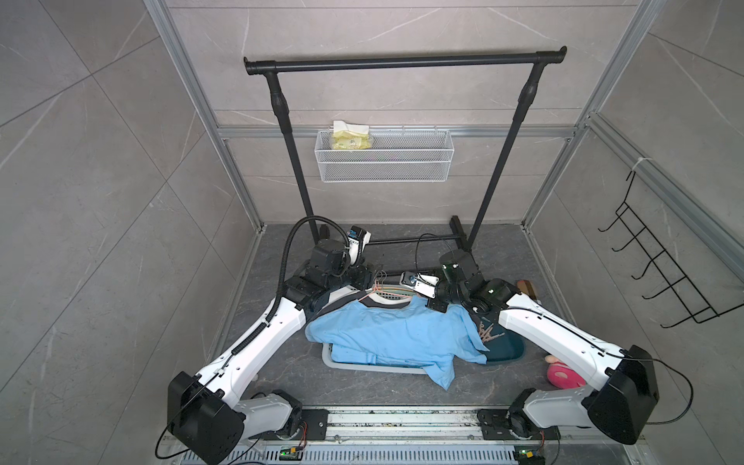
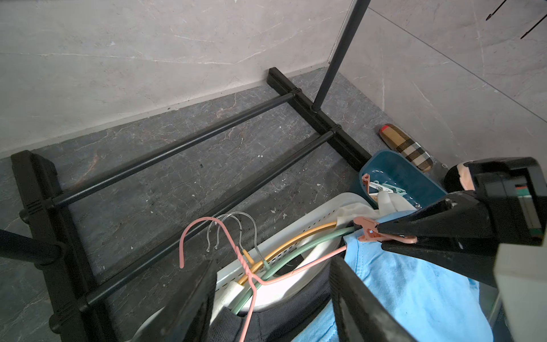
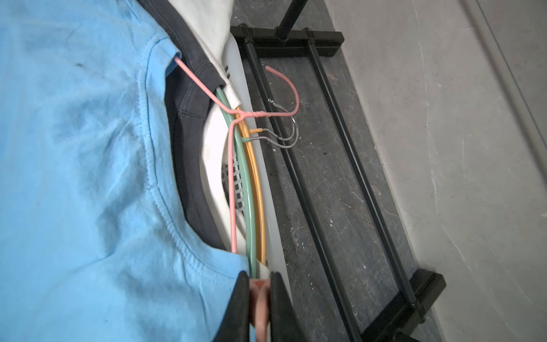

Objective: Use clothespins to secure the t-shirt on both sides of the hanger
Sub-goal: Pick up the hanger from the basket.

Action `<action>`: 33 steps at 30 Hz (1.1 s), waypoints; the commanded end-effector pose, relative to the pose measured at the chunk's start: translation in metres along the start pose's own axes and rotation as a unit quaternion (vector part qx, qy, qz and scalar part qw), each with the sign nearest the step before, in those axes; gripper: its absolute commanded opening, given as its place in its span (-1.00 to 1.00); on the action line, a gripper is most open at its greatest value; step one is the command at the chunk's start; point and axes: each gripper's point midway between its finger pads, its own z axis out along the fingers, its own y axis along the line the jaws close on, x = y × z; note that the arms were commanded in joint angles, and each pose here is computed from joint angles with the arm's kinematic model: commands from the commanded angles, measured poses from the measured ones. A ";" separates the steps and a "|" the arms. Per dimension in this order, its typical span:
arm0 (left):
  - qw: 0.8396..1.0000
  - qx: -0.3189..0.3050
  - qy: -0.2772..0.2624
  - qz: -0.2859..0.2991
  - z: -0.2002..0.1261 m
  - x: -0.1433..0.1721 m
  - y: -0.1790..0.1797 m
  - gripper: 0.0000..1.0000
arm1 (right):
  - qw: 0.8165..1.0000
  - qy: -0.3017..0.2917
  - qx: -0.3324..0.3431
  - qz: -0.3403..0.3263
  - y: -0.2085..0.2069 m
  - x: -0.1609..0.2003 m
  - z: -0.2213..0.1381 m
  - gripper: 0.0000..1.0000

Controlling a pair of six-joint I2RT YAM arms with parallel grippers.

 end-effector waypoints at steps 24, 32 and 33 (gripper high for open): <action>1.000 -0.002 0.027 -0.004 0.011 0.003 0.003 0.27 | 0.994 -0.022 -0.062 -0.082 0.034 0.009 0.003 -1.00; 1.000 -0.001 0.027 -0.004 0.012 0.003 0.002 0.27 | 0.995 -0.009 -0.039 -0.092 0.024 0.014 0.014 -1.00; 1.000 -0.001 0.025 -0.004 0.011 0.002 0.002 0.27 | 0.995 -0.008 -0.037 -0.093 0.024 0.015 0.016 -1.00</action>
